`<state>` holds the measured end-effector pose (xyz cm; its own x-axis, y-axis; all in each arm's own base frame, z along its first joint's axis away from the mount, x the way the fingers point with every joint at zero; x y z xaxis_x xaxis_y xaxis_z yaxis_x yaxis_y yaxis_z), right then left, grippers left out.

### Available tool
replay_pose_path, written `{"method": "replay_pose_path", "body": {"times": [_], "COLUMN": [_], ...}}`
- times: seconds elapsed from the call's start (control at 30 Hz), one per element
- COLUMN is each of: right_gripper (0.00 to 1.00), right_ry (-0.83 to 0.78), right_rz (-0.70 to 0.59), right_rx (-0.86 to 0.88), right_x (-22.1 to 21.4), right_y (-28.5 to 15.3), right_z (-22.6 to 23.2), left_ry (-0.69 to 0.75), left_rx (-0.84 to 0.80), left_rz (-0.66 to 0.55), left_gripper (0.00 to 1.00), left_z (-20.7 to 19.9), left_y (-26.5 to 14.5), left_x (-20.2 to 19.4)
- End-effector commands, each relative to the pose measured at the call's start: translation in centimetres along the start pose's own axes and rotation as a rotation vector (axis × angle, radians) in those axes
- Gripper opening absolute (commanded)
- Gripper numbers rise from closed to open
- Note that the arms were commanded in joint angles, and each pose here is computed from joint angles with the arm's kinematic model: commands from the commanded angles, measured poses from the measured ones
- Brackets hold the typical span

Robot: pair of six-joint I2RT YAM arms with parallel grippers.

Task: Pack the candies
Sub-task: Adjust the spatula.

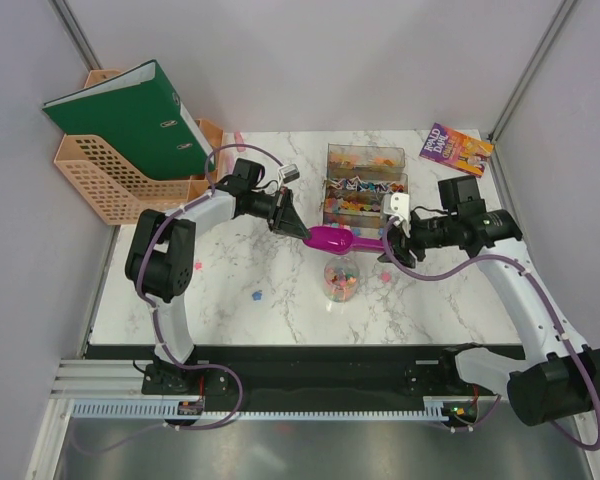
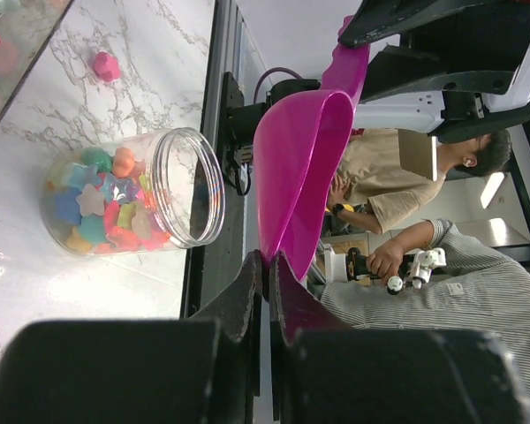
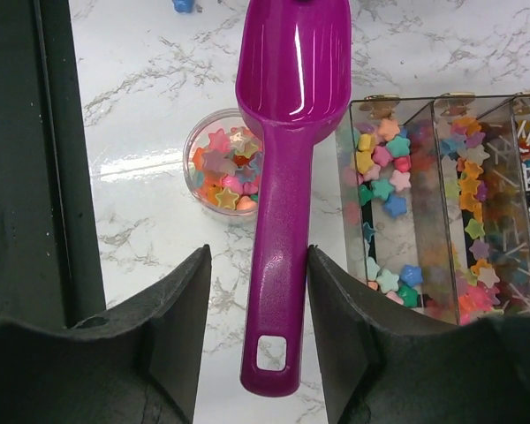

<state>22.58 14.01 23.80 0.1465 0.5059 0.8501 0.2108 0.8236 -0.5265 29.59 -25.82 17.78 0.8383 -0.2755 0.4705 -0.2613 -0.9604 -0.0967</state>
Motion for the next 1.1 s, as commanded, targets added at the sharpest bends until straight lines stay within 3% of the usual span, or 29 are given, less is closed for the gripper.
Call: {"method": "replay_pose_path", "body": {"times": [0.0, 0.1, 0.7, 0.9, 0.97, 1.0, 1.07], "right_gripper": [0.54, 0.48, 0.46, 0.22, 0.11, 0.03, 0.00], "right_ry": [-0.038, -0.029, 0.011, 0.032, 0.037, 0.029, 0.029], "right_rz": [-0.072, -0.073, -0.065, -0.066, -0.067, -0.070, -0.059], "right_rx": [0.048, 0.053, 0.066, 0.069, 0.054, 0.039, -0.001], "right_x": [1.8, 1.8, 1.4, 1.7, 2.2, 2.9, 3.5], "right_y": [0.0, 0.1, 0.9, 1.0, 0.7, 0.4, 0.0], "right_z": [-0.1, -0.2, -1.1, -1.4, -1.6, -2.0, -2.9], "left_ry": [0.005, 0.004, -0.003, -0.010, -0.013, -0.015, 0.005], "left_rx": [-0.191, -0.191, -0.198, -0.189, -0.169, -0.132, -0.068], "left_rz": [0.029, 0.030, 0.030, 0.029, 0.025, 0.017, -0.002], "left_gripper": [0.02, 0.02, 0.02, 0.02, 0.07, 0.20, 0.37], "left_z": [-3.3, -3.2, -2.9, -2.5, -2.1, -1.5, -0.6], "left_y": [-0.6, -0.6, -0.6, -0.6, -0.5, -0.4, -0.5], "left_x": [-0.2, -0.2, 0.0, 0.1, 0.2, 0.3, 1.0]}}
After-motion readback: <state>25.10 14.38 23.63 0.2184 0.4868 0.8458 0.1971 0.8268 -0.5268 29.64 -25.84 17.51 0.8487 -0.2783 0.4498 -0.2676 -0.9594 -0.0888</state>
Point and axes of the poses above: each gripper's point midway between its finger pads, its own y axis out along the fingers, its own z axis along the line the jaws close on, x = y × z, the point moved 3 cm from there along -y, back along the fingers, and after that the axes turned 8 degrees about y, right-handed, at the moved point
